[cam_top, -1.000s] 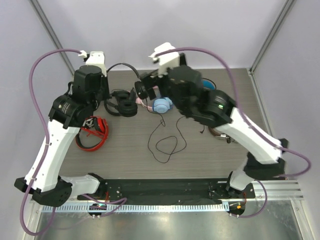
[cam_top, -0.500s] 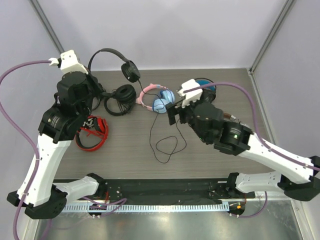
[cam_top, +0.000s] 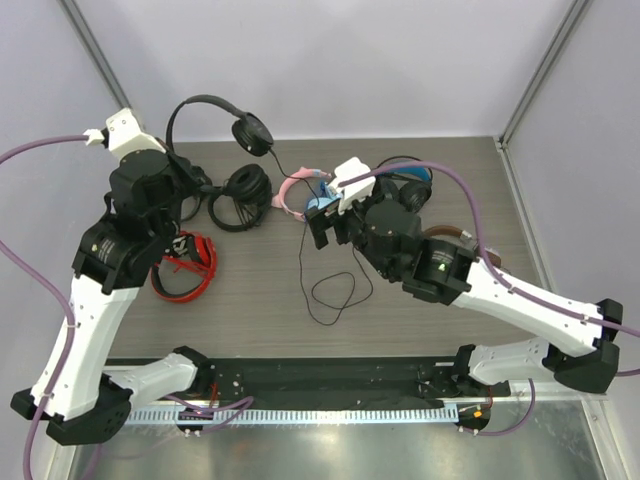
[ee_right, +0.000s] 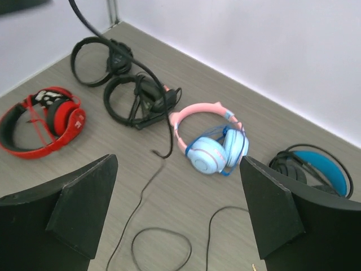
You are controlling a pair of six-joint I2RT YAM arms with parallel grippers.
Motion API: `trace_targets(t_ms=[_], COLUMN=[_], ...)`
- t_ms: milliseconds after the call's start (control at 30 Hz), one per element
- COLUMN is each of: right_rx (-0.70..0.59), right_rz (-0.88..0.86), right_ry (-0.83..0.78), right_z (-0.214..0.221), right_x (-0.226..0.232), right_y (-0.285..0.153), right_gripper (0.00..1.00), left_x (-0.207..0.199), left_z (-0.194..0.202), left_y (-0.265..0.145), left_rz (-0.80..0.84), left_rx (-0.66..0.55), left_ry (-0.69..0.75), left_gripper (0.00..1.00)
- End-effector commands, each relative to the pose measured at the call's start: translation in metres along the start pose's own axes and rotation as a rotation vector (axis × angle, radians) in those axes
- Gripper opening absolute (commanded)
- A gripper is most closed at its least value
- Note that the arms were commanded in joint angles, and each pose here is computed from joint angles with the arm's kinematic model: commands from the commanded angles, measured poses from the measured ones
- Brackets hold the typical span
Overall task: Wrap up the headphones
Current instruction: Wrap the headphone cable with the right arm
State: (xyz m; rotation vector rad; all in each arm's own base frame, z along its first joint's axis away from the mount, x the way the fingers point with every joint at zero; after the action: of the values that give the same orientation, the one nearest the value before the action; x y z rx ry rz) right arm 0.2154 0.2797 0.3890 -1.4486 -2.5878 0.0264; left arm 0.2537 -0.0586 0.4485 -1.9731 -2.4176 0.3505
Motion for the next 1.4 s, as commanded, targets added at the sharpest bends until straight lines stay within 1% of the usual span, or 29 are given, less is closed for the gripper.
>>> trace_targets(t_ms=[0,33,67,100,133,167,200,233,300,400,467,500,567,633,667,800,867,933,967,1067,1100,1167,1267,1367], right_rx=[-0.081,-0.083,-0.089,-0.154,-0.17,-0.156,-0.208,-0.226,-0.267,-0.292,-0.303,-0.319,-0.329,-0.341,-0.34,-0.349,-0.382,-0.379,-0.406,-0.428,-0.435,-0.461,-0.461,-0.4], right_rz=[0.042,0.047,0.051,0.044,0.039,0.044,0.028,0.019,-0.011,-0.01,0.002,0.019,0.056,0.079,0.096,0.132,0.139,0.146,0.159,0.176,0.177,0.175,0.117,0.074], right_ry=[-0.017,-0.02,-0.018,0.025,0.037,0.022,0.049,0.046,0.027,0.032,0.057,0.091,0.124,0.183,0.203,0.175,0.136,0.072,0.062,0.026,0.019,-0.009,-0.029,-0.059], right_z=[0.01,0.017,0.033,0.029,0.034,0.053,0.049,0.053,0.069,0.084,0.084,0.083,0.086,0.083,0.082,0.068,0.047,0.037,0.022,0.001,-0.006,-0.022,-0.039,-0.03], right_x=[-0.001,-0.002,-0.005,-0.002,-0.002,-0.004,0.0,0.001,0.007,0.009,0.009,0.006,-0.001,-0.013,-0.018,-0.037,-0.046,-0.053,-0.061,-0.076,-0.079,-0.081,-0.074,-0.069], right_y=[0.016,0.018,0.021,0.025,0.027,0.033,0.037,0.04,0.051,0.068,0.077,0.081,0.089,0.094,0.095,0.09,0.083,0.081,0.078,0.075,0.07,0.063,0.051,0.051], right_gripper=[0.98,0.99,1.0,1.0,1.0,1.0,1.0,1.0,1.0,1.0,0.98,0.85,0.65,0.1,0.01,0.01,0.01,0.01,0.01,0.01,0.01,0.01,0.01,0.01], left_x=[0.01,0.01,0.011,0.011,0.011,0.011,0.012,0.013,0.014,0.017,0.019,0.02,0.021,0.023,0.023,0.019,0.012,0.002,-0.003,-0.013,-0.013,-0.016,-0.017,-0.027], left_z=[-0.036,-0.04,-0.042,-0.044,-0.049,-0.05,-0.051,-0.053,-0.057,-0.06,-0.06,-0.062,-0.062,-0.066,-0.065,-0.068,-0.065,-0.061,-0.059,-0.042,-0.038,-0.03,-0.026,-0.029], left_y=[-0.019,-0.022,-0.024,-0.026,-0.029,-0.031,-0.033,-0.035,-0.039,-0.045,-0.047,-0.049,-0.05,-0.054,-0.053,-0.058,-0.057,-0.057,-0.056,-0.046,-0.045,-0.039,-0.034,-0.033], left_rz=[-0.005,0.004,0.008,0.013,0.025,0.03,0.034,0.038,0.048,0.056,0.054,0.055,0.055,0.055,0.053,0.093,0.131,0.192,0.211,0.231,0.232,0.227,0.205,0.251], left_rx=[-0.124,-0.134,-0.135,-0.14,-0.148,-0.147,-0.15,-0.151,-0.157,-0.165,-0.165,-0.169,-0.168,-0.174,-0.166,-0.158,-0.141,-0.105,-0.088,-0.023,-0.017,-0.006,0.004,0.006], left_ry=[-0.163,-0.172,-0.176,-0.182,-0.19,-0.188,-0.194,-0.197,-0.206,-0.214,-0.214,-0.217,-0.218,-0.221,-0.215,-0.213,-0.205,-0.185,-0.176,-0.153,-0.155,-0.157,-0.174,-0.211], left_gripper=[0.0,0.0,0.0,0.0,0.0,0.0,0.0,0.0,0.0,0.0,0.0,0.0,0.0,0.0,0.0,0.0,0.0,0.0,0.0,0.0,0.0,0.0,0.0,0.0])
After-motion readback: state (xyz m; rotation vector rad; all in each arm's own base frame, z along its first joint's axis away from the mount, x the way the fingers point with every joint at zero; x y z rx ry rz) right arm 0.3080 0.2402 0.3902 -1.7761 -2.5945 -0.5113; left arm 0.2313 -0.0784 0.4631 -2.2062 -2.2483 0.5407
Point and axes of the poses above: each gripper's point midway between its finger pads, its own y axis out along the fingers, its own x axis along the line the jaws close on, z = x × y, the point moved 4 cm from there along -y, back along the fingers, and after that the axes turned 14 degrees about y, right-handed, at the moved point
